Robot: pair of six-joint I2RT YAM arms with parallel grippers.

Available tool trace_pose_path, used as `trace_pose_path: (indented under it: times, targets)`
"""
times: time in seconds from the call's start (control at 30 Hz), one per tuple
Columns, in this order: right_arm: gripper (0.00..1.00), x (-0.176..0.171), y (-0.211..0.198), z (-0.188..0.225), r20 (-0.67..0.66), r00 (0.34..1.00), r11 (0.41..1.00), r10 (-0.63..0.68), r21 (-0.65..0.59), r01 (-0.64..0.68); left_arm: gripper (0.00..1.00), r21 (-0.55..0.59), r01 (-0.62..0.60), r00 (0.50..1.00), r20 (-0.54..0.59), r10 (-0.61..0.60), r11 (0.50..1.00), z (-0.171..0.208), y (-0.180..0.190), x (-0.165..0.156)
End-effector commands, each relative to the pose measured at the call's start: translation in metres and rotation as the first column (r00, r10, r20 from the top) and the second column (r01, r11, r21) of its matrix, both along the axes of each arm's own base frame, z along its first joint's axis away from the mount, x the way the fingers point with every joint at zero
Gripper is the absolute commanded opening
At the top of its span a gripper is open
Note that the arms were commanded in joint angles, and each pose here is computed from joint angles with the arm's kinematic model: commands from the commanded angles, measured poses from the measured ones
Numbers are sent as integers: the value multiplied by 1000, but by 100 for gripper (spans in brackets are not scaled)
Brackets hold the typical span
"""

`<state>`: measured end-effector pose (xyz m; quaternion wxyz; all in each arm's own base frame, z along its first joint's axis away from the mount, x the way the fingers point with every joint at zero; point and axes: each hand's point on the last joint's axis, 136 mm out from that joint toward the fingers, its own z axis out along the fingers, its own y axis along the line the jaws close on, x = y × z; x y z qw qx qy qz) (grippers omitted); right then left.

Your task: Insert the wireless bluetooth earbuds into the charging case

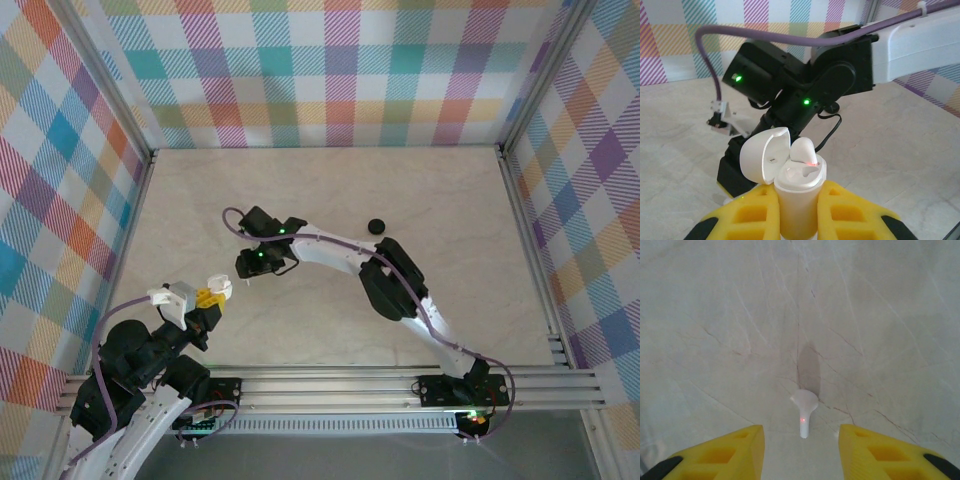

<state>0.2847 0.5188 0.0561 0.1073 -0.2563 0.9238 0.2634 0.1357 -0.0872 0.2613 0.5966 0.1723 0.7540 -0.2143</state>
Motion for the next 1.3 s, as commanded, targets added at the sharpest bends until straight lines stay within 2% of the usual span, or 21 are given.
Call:
trace_pose_path:
  times: [0.0,0.13,0.5,0.57,0.73,0.83,0.9,1.27]
  targets:
    - [43,-15,-18,-17,17,996,980,85,-181,-80,0,-26,-4,1000,14,4,1000,6,1,-2]
    - [43,-16,-13,-25,42,992,967,117,-231,-104,0,-26,-2,1000,16,2,1000,6,1,-3]
    - [43,-19,-13,-45,20,993,959,120,-261,-110,0,-54,-13,1000,13,14,998,7,0,2]
    - [40,-21,-12,-49,6,993,960,118,-257,-112,0,-75,-10,1000,3,10,997,6,-2,3]
    - [25,-23,-4,-47,0,992,969,129,-211,-126,0,-102,-3,1000,-18,2,995,2,-6,5]
    - [27,-21,0,-42,12,992,974,128,-191,-123,0,-105,1,1000,-19,-3,994,3,-6,4]
    - [33,-19,1,-40,24,992,975,127,-189,-120,0,-107,0,1000,-23,-2,994,3,-6,4]
    - [39,-17,8,-28,35,992,980,123,-160,-116,0,-145,-21,999,-50,14,989,2,-5,5]
